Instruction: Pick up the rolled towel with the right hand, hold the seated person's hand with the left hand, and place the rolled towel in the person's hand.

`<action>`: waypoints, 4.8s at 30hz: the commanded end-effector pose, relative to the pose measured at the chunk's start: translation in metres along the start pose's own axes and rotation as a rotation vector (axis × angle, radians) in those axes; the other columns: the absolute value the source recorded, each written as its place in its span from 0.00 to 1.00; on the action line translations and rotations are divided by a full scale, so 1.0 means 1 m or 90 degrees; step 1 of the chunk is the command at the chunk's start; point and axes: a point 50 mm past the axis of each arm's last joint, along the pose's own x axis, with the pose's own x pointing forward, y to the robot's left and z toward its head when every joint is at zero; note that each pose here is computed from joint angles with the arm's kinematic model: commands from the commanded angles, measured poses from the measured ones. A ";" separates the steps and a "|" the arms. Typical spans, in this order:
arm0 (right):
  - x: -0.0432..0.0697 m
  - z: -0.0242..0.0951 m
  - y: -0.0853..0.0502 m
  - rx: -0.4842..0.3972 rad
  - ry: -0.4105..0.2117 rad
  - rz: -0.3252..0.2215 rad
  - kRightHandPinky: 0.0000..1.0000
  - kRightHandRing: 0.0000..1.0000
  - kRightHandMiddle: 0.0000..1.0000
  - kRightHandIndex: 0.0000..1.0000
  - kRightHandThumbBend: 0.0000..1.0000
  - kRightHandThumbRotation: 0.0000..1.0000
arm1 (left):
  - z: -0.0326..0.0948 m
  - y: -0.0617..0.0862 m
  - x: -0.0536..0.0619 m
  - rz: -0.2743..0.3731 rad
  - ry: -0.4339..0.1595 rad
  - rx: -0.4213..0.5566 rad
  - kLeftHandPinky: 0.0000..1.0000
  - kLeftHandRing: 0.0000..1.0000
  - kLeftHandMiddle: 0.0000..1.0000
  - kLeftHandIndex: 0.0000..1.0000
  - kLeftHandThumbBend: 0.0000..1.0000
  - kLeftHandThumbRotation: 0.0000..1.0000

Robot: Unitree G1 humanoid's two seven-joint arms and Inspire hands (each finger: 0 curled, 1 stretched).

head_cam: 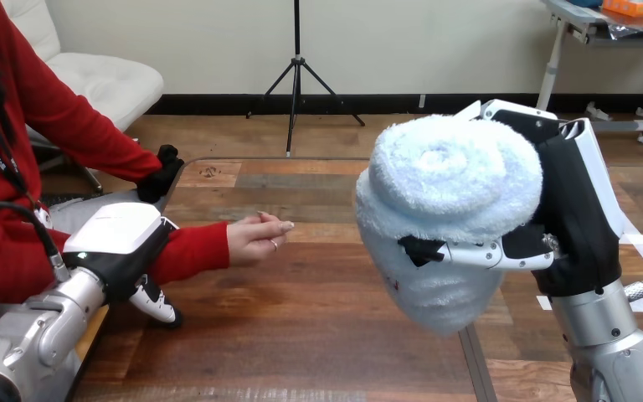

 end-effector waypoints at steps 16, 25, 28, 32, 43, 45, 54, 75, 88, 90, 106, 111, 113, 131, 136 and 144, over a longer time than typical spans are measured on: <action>0.023 0.000 -0.003 0.003 -0.062 -0.023 0.03 0.06 0.10 0.08 0.54 0.00 | 0.024 0.007 0.007 0.058 -0.070 -0.027 0.35 0.34 0.40 0.41 0.92 0.00; 0.027 -0.006 -0.003 -0.007 -0.058 -0.025 0.04 0.07 0.10 0.08 0.56 0.00 | 0.028 0.011 0.007 0.082 -0.076 -0.041 0.34 0.35 0.40 0.41 0.91 0.00; 0.028 -0.008 -0.003 -0.004 -0.053 -0.026 0.04 0.07 0.10 0.08 0.56 0.00 | 0.029 0.013 0.008 0.091 -0.080 -0.049 0.34 0.35 0.40 0.41 0.91 0.00; 0.029 -0.010 -0.003 -0.007 -0.045 -0.026 0.04 0.07 0.10 0.08 0.56 0.00 | 0.030 0.014 0.008 0.101 -0.085 -0.059 0.34 0.36 0.41 0.41 0.91 0.00; 0.036 -0.018 -0.001 -0.005 -0.031 -0.020 0.04 0.06 0.10 0.08 0.55 0.00 | 0.034 0.019 0.008 0.111 -0.098 -0.075 0.32 0.35 0.40 0.41 0.90 0.00; 0.038 -0.019 -0.001 -0.006 -0.029 -0.017 0.04 0.06 0.10 0.08 0.54 0.00 | 0.034 0.020 0.009 0.112 -0.099 -0.074 0.32 0.35 0.40 0.41 0.90 0.00; 0.045 -0.025 0.002 -0.008 -0.016 -0.013 0.03 0.05 0.09 0.07 0.52 0.00 | 0.037 0.024 0.009 0.114 -0.104 -0.077 0.31 0.36 0.41 0.42 0.89 0.00; 0.067 -0.037 0.015 0.062 0.008 -0.004 0.01 0.04 0.07 0.05 0.42 0.00 | 0.045 0.033 0.008 0.136 -0.122 -0.094 0.35 0.37 0.42 0.43 0.89 0.00; 0.077 -0.046 0.019 0.031 0.040 -0.002 0.00 0.04 0.07 0.05 0.40 0.00 | 0.052 0.040 0.005 0.165 -0.151 -0.102 0.35 0.37 0.41 0.43 0.89 0.00; 0.078 -0.048 0.019 0.026 0.046 0.000 0.00 0.04 0.07 0.05 0.41 0.00 | 0.053 0.042 0.005 0.166 -0.153 -0.103 0.36 0.37 0.41 0.42 0.89 0.00; 0.080 -0.071 0.022 0.018 0.116 0.012 0.01 0.05 0.08 0.07 0.46 0.00 | 0.060 0.052 0.001 0.188 -0.174 -0.104 0.36 0.36 0.40 0.40 0.87 0.00; 0.079 -0.078 0.022 -0.003 0.144 0.009 0.02 0.06 0.10 0.08 0.52 0.00 | 0.061 0.055 0.000 0.192 -0.178 -0.099 0.35 0.36 0.40 0.40 0.86 0.00; 0.079 -0.080 0.023 0.009 0.152 0.010 0.02 0.06 0.10 0.08 0.52 0.00 | 0.061 0.055 -0.001 0.195 -0.180 -0.098 0.35 0.35 0.39 0.40 0.86 0.00; 0.071 -0.095 0.028 0.022 0.217 0.027 0.03 0.07 0.11 0.10 0.52 0.00 | 0.068 0.068 -0.006 0.220 -0.209 -0.099 0.33 0.34 0.39 0.40 0.85 0.00; 0.070 -0.098 0.027 0.015 0.231 0.027 0.04 0.08 0.12 0.10 0.53 0.00 | 0.070 0.071 -0.009 0.229 -0.222 -0.093 0.33 0.34 0.39 0.40 0.86 0.00; 0.069 -0.103 0.028 0.018 0.261 0.022 0.04 0.08 0.12 0.11 0.53 0.00 | 0.072 0.075 -0.013 0.241 -0.239 -0.092 0.32 0.34 0.38 0.40 0.85 0.00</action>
